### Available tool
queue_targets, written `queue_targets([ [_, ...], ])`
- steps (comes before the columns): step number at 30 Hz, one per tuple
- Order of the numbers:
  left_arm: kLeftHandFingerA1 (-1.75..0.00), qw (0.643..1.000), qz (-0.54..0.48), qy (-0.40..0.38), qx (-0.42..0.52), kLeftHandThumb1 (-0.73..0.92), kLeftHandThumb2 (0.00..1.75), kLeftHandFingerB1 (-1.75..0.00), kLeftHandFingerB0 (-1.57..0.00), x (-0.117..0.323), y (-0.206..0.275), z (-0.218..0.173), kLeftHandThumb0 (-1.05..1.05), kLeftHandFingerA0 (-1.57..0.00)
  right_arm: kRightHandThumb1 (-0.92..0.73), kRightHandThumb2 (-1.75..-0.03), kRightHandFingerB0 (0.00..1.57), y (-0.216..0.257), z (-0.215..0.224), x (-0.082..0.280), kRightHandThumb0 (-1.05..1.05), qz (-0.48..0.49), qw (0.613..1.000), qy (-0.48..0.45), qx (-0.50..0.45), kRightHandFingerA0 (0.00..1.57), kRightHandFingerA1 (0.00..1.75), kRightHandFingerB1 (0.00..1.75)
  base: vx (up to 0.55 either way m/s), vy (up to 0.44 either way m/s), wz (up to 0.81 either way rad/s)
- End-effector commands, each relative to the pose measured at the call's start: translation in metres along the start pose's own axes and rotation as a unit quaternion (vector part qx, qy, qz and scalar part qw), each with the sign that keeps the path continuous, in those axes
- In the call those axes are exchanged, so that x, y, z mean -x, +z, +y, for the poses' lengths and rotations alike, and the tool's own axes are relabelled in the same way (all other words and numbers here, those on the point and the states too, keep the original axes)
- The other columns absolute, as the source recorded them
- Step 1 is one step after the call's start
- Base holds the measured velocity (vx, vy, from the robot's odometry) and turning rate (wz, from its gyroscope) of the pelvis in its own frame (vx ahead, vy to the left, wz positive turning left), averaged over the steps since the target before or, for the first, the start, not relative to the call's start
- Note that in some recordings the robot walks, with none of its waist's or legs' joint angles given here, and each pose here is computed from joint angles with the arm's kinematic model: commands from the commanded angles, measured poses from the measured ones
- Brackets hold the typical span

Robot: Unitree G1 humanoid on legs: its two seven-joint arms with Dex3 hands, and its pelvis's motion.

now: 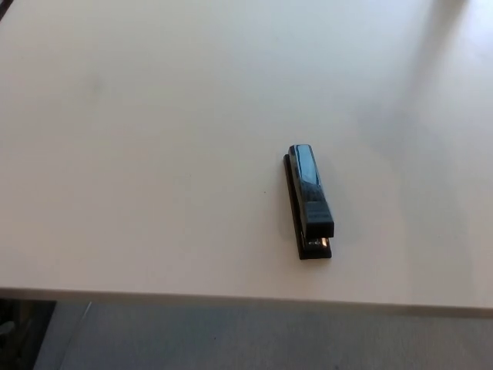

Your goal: The robot uses its right hand to press on the stapler that is in the middle of the desk

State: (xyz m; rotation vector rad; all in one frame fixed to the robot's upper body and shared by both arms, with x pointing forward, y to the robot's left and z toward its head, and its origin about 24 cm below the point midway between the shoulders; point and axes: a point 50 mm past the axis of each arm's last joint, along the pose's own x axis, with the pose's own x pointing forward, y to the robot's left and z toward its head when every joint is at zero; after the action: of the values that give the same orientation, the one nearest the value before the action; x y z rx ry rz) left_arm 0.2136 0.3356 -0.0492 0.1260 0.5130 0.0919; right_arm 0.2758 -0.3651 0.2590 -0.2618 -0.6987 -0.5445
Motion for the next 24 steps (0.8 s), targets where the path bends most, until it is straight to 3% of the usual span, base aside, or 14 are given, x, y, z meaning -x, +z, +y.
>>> queue_targets([
  [1, -0.18, 0.999, 0.004, 0.035, -0.002, 0.92, 0.84, -0.19, -0.03, 0.002, 0.011, 0.021, -0.51, -0.01, -0.48, -1.1, 0.96, -0.008, -0.112, 0.025, -0.27, 0.117, 0.984, -0.122, 0.054, 1.32, 1.05, 1.14, 0.0, 0.0, 0.0],
  [5, -0.22, 0.999, 0.006, 0.04, -0.005, 0.92, 0.83, -0.21, -0.03, 0.002, 0.01, 0.021, -0.5, -0.02, -0.46, -1.09, 1.06, -0.028, -0.155, 0.06, -0.3, 0.175, 0.966, -0.164, 0.095, 1.39, 1.24, 1.12, 0.0, 0.0, 0.0],
  [9, -0.23, 0.999, 0.007, 0.04, -0.006, 0.92, 0.83, -0.22, -0.03, 0.003, 0.009, 0.022, -0.5, -0.01, -0.47, -1.08, 1.0, -0.057, -0.174, 0.101, -0.29, 0.236, 0.947, -0.201, 0.083, 1.42, 1.25, 1.12, 0.0, 0.0, 0.0],
  [10, -0.24, 0.999, 0.008, 0.04, -0.005, 0.92, 0.83, -0.23, -0.02, 0.002, 0.009, 0.022, -0.51, 0.0, -0.56, -0.94, 0.89, -0.064, -0.177, 0.112, -0.34, 0.251, 0.941, -0.213, 0.08, 1.45, 1.19, 1.32, 0.0, 0.0, 0.0],
  [12, -0.22, 0.999, 0.009, 0.04, 0.0, 0.92, 0.82, -0.21, -0.04, 0.002, 0.009, 0.022, -0.5, -0.02, -0.5, -1.02, 0.91, -0.077, -0.18, 0.132, -0.28, 0.284, 0.926, -0.238, 0.068, 1.44, 1.2, 1.31, 0.0, 0.0, 0.0],
  [13, -0.24, 0.999, 0.01, 0.042, 0.002, 0.92, 0.8, -0.22, -0.01, 0.002, 0.008, 0.021, -0.49, -0.01, -0.46, -1.12, 1.04, -0.09, -0.18, 0.152, -0.2, 0.32, 0.911, -0.249, 0.072, 1.4, 1.27, 1.13, 0.0, 0.0, 0.0],
  [17, -0.21, 0.999, 0.013, 0.038, 0.003, 0.92, 0.81, -0.2, -0.03, 0.003, 0.005, 0.02, -0.51, -0.02, -0.42, -1.2, 0.94, -0.112, -0.179, 0.194, -0.19, 0.389, 0.884, -0.25, 0.07, 1.39, 1.18, 1.15, 0.0, 0.0, 0.0],
  [18, -0.2, 0.999, 0.013, 0.037, 0.003, 0.92, 0.81, -0.2, -0.03, 0.003, 0.005, 0.019, -0.51, -0.03, -0.41, -1.21, 0.98, -0.116, -0.178, 0.204, -0.16, 0.404, 0.875, -0.26, 0.059, 1.39, 1.17, 1.15, 0.0, 0.0, 0.0],
  [19, -0.2, 0.999, 0.014, 0.036, 0.002, 0.92, 0.81, -0.2, -0.02, 0.003, 0.004, 0.019, -0.51, -0.03, -0.47, -1.13, 0.94, -0.123, -0.176, 0.217, -0.2, 0.427, 0.861, -0.273, 0.051, 1.36, 1.17, 1.04, 0.0, 0.0, 0.0],
  [21, -0.23, 0.999, 0.015, 0.037, -0.006, 0.92, 0.81, -0.22, -0.03, 0.003, 0.005, 0.02, -0.51, -0.02, -0.42, -1.17, 0.84, -0.133, -0.17, 0.239, -0.17, 0.472, 0.837, -0.271, 0.063, 1.32, 1.04, 0.8, 0.0, 0.0, 0.0],
  [22, -0.23, 0.999, 0.014, 0.037, -0.009, 0.92, 0.81, -0.22, -0.03, 0.004, 0.005, 0.021, -0.51, -0.02, -0.42, -1.17, 0.84, -0.136, -0.168, 0.244, -0.17, 0.484, 0.831, -0.268, 0.064, 1.32, 1.04, 0.8, 0.0, 0.0, 0.0],
  [23, -0.2, 0.999, 0.014, 0.038, -0.006, 0.92, 0.82, -0.2, -0.03, 0.004, 0.005, 0.021, -0.5, -0.02, -0.44, -1.14, 0.79, -0.14, -0.166, 0.253, -0.15, 0.512, 0.816, -0.26, 0.068, 1.33, 0.91, 0.66, 0.0, 0.0, 0.0],
  [24, -0.19, 0.999, 0.013, 0.038, -0.003, 0.92, 0.82, -0.2, -0.03, 0.003, 0.005, 0.02, -0.5, -0.01, -0.51, -0.96, 0.65, -0.144, -0.162, 0.262, -0.23, 0.548, 0.798, -0.24, 0.072, 1.3, 0.78, 0.59, 0.0, 0.0, 0.0],
])
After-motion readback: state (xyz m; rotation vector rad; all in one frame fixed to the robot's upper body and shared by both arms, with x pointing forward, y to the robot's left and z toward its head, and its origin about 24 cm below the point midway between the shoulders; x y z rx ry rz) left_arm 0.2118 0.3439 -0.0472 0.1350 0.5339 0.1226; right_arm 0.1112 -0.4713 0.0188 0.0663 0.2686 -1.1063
